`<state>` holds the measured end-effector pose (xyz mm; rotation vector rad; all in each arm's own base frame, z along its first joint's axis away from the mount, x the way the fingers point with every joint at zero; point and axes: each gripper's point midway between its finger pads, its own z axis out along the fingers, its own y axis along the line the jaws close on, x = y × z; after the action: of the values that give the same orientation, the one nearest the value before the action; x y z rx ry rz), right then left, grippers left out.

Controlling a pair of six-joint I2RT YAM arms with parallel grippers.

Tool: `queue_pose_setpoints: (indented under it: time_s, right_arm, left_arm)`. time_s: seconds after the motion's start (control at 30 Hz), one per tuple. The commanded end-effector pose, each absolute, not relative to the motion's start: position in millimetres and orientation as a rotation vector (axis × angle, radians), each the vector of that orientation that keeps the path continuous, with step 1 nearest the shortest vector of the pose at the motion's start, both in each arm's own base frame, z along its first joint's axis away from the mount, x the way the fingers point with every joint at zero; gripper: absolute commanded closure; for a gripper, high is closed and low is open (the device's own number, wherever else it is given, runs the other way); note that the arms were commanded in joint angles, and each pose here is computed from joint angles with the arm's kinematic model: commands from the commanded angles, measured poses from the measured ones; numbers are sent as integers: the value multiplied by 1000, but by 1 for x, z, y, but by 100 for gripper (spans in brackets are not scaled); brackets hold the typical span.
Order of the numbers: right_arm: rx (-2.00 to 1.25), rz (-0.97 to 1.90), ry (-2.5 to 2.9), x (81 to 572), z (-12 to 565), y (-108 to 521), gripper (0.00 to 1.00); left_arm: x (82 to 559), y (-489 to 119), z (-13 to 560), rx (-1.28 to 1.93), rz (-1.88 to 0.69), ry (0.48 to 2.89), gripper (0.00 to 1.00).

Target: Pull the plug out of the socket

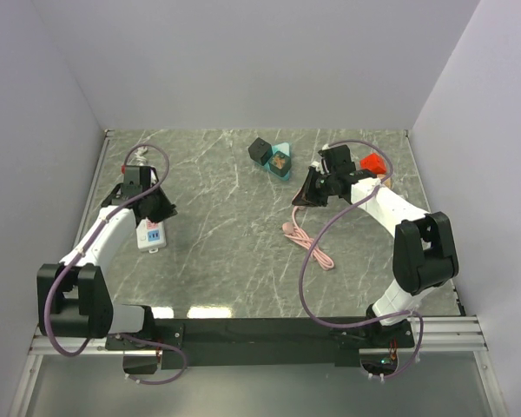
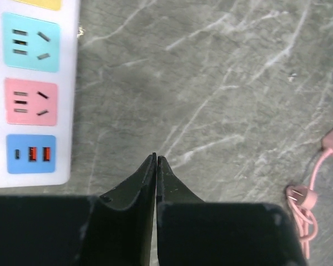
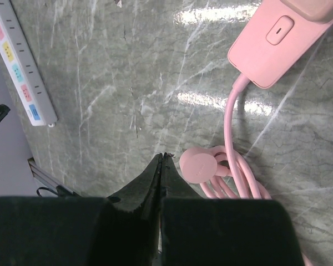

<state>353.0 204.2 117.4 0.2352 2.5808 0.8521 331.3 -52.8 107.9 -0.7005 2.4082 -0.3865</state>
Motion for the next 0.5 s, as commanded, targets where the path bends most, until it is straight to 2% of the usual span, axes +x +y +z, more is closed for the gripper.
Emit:
queue_pose_setpoints:
  time_s: [0.0,0.17,0.47]
  right_arm:
    - [176,903,2483,364,151,214,100]
    - [181,916,2461,364,157,214,100]
    - [172,872,2407,369,175,208,100]
  left_arm:
    - [340,-63,132,-657,-443,2329,89]
    - [340,-67,139,-661,-465,2303,85]
    - [344,-74,161,-633,-501,2254,86]
